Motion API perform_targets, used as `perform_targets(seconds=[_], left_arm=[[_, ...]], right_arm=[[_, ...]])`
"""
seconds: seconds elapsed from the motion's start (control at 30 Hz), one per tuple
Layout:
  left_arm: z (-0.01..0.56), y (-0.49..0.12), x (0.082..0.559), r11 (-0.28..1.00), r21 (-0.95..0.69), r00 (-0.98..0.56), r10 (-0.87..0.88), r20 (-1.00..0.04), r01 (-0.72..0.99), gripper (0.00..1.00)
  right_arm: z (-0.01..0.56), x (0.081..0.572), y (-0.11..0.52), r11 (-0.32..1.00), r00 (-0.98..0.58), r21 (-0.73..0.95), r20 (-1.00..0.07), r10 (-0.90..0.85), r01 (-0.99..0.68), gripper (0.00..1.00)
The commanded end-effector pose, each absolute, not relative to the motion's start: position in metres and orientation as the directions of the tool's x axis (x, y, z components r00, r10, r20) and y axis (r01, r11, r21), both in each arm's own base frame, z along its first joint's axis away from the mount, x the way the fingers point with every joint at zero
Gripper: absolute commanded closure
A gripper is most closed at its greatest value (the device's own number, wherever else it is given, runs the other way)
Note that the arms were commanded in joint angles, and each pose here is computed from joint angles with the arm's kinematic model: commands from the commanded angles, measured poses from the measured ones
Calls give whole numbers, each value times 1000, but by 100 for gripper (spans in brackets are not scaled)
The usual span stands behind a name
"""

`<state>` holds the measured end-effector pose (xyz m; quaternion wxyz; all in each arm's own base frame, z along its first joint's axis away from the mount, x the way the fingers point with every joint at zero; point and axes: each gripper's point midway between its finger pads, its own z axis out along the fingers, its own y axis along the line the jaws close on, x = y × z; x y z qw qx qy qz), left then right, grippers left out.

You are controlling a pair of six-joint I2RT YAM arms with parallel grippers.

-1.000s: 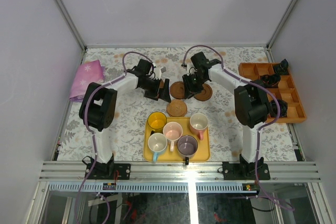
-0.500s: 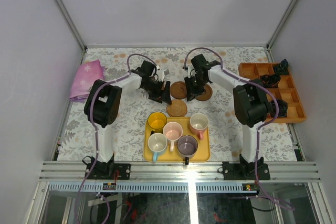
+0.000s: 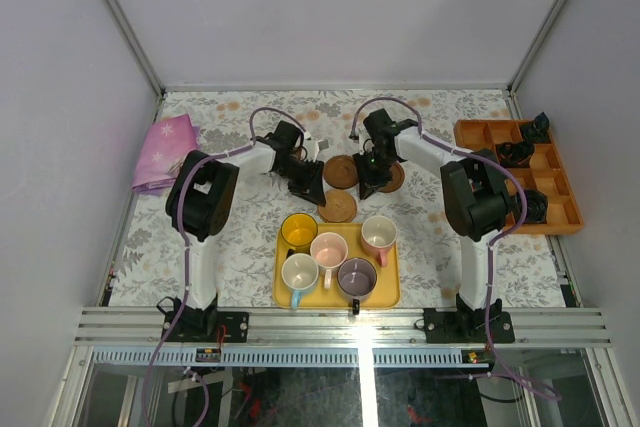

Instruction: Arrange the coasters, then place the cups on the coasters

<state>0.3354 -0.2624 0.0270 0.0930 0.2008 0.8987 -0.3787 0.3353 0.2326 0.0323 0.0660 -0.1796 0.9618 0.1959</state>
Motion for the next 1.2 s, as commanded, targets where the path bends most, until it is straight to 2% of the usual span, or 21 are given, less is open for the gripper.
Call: perform_targets(seconds=[0.0,0.07,0.1,0.17,0.2,0.57,1.07,1.13,1.17], left_arm=[[10,-260,322,633,-642,-901,323,-290,433,69],[7,-259,320,636,-641,-903,325,-281,429,75],[5,-259,320,640,-638,-904,326,-278,427,81],[4,-258,323,651,-628,-904,324,-280,427,98],[3,-258,325,653,-625,-904,322,-282,428,100],[43,-262,352,649,-559,-850,303,-431,515,100],[59,-262,363,673,-540,-845,260,-467,505,100],[62,-262,363,671,-543,-844,253,-472,505,98],[64,-262,362,668,-544,-842,250,-478,507,88]], right_arm=[[28,329,239,845,-928,385,-174,-328,-371,84],[27,327,244,838,-927,396,-172,-334,-376,84],[26,325,246,835,-926,400,-171,-337,-378,85],[25,325,249,832,-924,401,-172,-343,-383,86],[25,325,251,831,-922,401,-172,-346,-386,86],[40,339,248,840,-905,345,-232,-357,-419,88],[47,346,263,799,-890,397,-252,-379,-452,87],[47,346,262,801,-890,392,-255,-377,-452,87],[46,345,261,803,-891,390,-253,-377,-451,85]])
